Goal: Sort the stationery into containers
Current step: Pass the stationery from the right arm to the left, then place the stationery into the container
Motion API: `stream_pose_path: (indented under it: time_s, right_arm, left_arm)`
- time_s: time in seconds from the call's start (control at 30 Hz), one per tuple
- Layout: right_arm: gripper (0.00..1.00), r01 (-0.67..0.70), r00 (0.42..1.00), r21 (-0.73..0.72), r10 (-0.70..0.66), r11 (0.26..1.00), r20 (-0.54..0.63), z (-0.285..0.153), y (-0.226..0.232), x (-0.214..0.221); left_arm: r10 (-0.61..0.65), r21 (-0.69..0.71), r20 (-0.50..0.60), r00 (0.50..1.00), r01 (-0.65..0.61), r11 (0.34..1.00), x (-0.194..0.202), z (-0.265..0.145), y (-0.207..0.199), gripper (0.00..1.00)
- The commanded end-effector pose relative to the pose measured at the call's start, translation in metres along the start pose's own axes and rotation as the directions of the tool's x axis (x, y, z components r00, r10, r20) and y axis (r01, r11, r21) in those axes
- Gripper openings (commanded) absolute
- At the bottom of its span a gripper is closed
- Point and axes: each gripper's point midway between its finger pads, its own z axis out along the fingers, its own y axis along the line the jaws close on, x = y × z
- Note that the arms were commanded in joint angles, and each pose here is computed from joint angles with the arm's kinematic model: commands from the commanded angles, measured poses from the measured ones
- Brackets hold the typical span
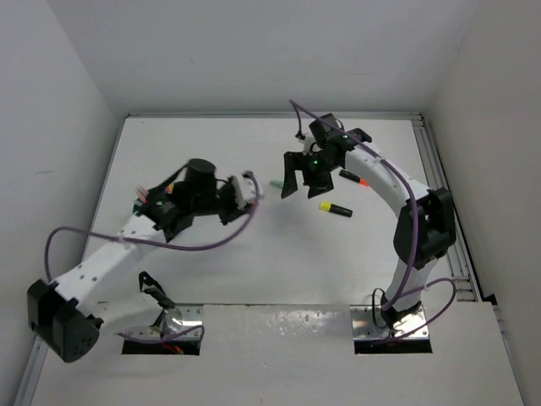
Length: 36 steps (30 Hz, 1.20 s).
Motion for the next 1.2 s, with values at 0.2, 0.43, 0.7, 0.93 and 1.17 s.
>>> stream_pose_path:
  time_s: [0.2,0.43,0.7,0.93,1.17]
  right_arm:
    - [0.89,-0.029,0.998,-0.03,0.028,0.999,-0.053,0.0,-0.017,0.025]
    - [0.88,-0.037,0.994,-0.029,0.034,0.999,-0.104,0.007,-0.021,0.035]
    - [0.87,-0.05,0.991,-0.032,0.045,0.998,-0.124,0.006,-0.027,0.039]
    - [0.87,-0.06,0.989,-0.043,0.054,0.997,-0.139,0.01,-0.026,0.04]
    - [0.86,-0.055,0.988,-0.044,0.048,0.998,-0.147,0.013,-0.024,0.04]
  left_arm:
    - [-0.22,-0.394,0.142,0.965,0.259,0.882,0.024,-0.105,0.08,0.0]
    - [-0.3,-0.455,0.107,0.948,0.315,0.833,0.082,-0.14,0.11,0.0]
    - [-0.346,-0.296,0.083,0.935,0.354,0.887,0.131,-0.151,0.1,0.0]
    - [-0.335,-0.271,0.109,0.936,0.352,0.896,0.158,-0.155,0.099,0.0]
    - [-0.324,-0.231,0.107,0.94,0.341,0.911,0.177,-0.149,0.082,0.0]
